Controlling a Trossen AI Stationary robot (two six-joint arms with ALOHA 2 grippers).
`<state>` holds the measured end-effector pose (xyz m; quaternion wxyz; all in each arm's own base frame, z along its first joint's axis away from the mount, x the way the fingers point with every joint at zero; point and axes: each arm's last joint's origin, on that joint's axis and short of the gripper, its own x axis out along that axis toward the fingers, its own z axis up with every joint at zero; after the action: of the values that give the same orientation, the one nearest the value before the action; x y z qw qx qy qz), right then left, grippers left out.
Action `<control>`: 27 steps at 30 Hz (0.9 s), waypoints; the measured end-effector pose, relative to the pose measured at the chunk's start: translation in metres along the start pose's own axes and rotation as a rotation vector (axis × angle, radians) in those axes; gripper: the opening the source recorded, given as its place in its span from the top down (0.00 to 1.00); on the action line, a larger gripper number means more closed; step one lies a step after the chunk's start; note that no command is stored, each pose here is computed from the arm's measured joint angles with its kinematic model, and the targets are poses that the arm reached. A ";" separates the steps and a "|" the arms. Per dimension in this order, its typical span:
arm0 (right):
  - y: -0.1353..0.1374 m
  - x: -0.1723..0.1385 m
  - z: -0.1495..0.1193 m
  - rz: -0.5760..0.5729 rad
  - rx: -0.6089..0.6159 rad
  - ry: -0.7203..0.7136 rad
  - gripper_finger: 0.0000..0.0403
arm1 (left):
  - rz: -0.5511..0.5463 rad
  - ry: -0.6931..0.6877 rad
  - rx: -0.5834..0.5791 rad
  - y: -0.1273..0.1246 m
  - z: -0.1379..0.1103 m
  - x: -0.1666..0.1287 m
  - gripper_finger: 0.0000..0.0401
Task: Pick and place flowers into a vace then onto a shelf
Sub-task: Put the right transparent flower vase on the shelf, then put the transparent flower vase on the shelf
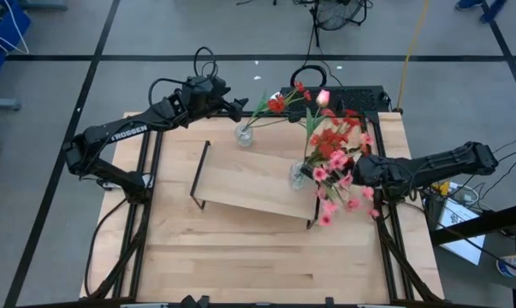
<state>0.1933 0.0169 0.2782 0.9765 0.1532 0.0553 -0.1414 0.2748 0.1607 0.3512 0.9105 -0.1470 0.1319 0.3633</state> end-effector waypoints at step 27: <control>-0.002 -0.023 0.005 0.121 0.136 0.065 0.46 | 0.001 0.011 0.032 0.000 -0.001 0.000 0.01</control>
<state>0.1711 0.0194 0.2856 0.9682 0.2268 0.0679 -0.0804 0.2745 0.1605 0.3502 0.9118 -0.1343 0.1427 0.3609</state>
